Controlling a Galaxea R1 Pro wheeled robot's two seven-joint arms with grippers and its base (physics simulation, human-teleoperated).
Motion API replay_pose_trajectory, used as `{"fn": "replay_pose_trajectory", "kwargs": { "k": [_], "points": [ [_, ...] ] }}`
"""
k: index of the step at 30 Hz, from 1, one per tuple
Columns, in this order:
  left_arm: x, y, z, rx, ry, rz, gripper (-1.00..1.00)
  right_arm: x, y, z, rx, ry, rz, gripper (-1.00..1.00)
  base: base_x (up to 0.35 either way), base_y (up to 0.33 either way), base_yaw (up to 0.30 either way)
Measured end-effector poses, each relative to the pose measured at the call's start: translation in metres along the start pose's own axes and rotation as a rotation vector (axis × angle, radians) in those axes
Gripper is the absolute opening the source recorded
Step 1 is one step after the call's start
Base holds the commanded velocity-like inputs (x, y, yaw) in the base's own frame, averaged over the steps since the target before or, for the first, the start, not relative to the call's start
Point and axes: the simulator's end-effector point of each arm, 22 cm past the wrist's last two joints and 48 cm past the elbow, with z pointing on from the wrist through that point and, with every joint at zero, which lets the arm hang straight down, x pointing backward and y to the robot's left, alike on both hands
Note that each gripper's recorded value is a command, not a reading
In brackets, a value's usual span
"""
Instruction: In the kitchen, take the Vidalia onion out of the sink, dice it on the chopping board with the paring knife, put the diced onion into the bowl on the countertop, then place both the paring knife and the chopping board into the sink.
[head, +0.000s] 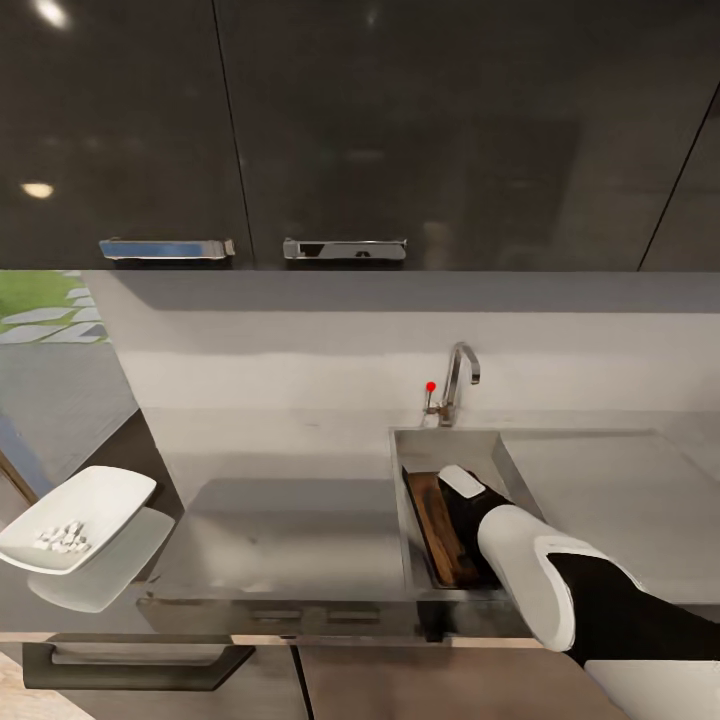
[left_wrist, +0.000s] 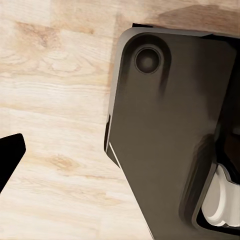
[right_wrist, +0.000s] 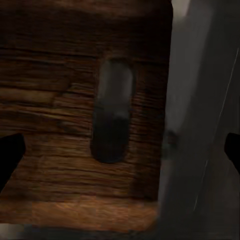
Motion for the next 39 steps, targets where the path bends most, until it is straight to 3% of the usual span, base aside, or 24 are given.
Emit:
{"fn": "replay_pose_trajectory", "kwargs": {
  "k": [3,6,8,9,11,13,16,17,19,22,25,29,39],
  "points": [
    [0.000,0.000,0.000,0.000,0.000,0.000,1.00,-0.018,0.051,-0.048,-0.126,-0.013,0.014,1.00,0.000,0.000,0.000],
    [0.000,0.000,0.000,0.000,0.000,0.000,1.00,-0.048,0.078,-0.100,-0.192,-0.060,-0.041,1.00,0.000,0.000,0.000],
    [0.000,0.000,0.000,0.000,0.000,0.000,1.00,-0.063,0.090,-0.126,-0.237,-0.087,-0.050,1.00,0.000,0.000,0.000],
    [0.000,0.000,0.000,0.000,0.000,0.000,1.00,-0.067,0.094,-0.136,-0.255,-0.096,-0.064,1.00,0.000,0.000,0.000],
    [0.000,0.000,0.000,0.000,0.000,0.000,1.00,-0.068,0.100,-0.149,-0.282,-0.102,-0.154,1.00,0.000,0.000,0.000],
    [0.000,0.000,0.000,0.000,0.000,0.000,1.00,-0.064,0.105,-0.150,-0.301,-0.098,-0.215,1.00,0.000,0.000,0.000],
    [0.000,0.000,0.000,0.000,0.001,0.000,1.00,-0.060,0.119,-0.125,-0.371,-0.124,-0.331,1.00,0.000,0.000,0.000],
    [0.000,0.000,0.000,0.000,0.000,0.000,1.00,-0.060,0.125,-0.119,-0.396,-0.150,-0.374,1.00,0.000,0.000,0.000],
    [0.000,-0.001,0.000,0.001,0.000,0.001,1.00,-0.060,0.141,-0.109,-0.469,-0.250,-0.518,1.00,-0.037,0.000,0.000],
    [0.000,-0.002,0.000,0.002,0.000,0.002,1.00,-0.066,0.163,-0.117,-0.559,-0.381,-0.681,1.00,-0.133,0.000,0.000],
    [0.000,-0.003,0.000,0.004,0.000,0.003,1.00,-0.065,0.178,-0.127,-0.622,-0.454,-0.792,1.00,-0.203,0.000,0.000],
    [0.000,-0.002,0.000,0.003,0.000,0.003,1.00,-0.056,0.192,-0.142,-0.707,-0.482,-0.866,1.00,-0.272,0.000,0.000],
    [0.000,-0.002,0.000,0.003,0.001,0.003,1.00,-0.058,0.194,-0.142,-0.719,-0.485,-0.878,1.00,-0.309,0.000,0.000]
  ]
}}
